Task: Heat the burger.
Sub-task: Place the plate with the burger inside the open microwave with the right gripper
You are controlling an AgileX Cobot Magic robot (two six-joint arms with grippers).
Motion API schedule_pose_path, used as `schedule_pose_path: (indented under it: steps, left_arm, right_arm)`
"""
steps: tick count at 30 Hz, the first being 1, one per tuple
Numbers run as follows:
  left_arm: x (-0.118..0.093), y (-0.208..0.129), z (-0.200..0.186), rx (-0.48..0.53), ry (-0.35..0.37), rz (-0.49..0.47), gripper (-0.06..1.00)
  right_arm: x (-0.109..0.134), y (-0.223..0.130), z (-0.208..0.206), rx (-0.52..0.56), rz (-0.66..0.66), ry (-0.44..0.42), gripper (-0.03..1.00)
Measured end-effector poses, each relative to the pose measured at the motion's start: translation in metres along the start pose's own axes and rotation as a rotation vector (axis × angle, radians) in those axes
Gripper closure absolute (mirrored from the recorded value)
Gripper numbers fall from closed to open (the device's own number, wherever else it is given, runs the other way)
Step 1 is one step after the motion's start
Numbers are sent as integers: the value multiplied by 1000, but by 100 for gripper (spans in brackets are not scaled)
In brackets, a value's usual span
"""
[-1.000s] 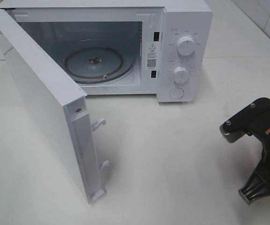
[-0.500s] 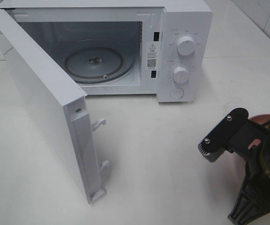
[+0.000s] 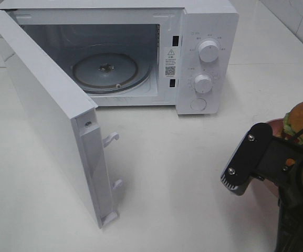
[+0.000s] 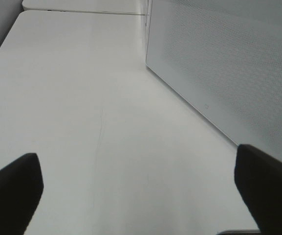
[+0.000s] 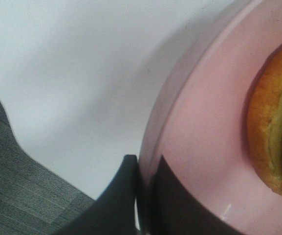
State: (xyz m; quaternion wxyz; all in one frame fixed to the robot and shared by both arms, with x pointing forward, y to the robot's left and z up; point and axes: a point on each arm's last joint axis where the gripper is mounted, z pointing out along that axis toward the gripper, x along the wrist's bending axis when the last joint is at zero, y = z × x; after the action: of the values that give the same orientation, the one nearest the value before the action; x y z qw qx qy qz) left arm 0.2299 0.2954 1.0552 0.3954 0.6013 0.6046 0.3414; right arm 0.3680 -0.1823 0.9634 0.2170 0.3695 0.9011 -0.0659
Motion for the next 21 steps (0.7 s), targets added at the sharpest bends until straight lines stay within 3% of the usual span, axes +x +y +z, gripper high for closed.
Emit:
schedule_pose_path:
  steps: [12, 14, 21]
  left_arm:
    - [0, 0, 0, 0, 0, 0, -4]
    - [0, 0, 0, 0, 0, 0, -4]
    - [0, 0, 0, 0, 0, 0, -4]
  right_arm:
    - [-8, -5, -14, -97, -143, 3, 93]
    - [-10, -5, -19, -146, -227, 6, 93]
    - [-12, -4, -24, -225, -341, 4, 93]
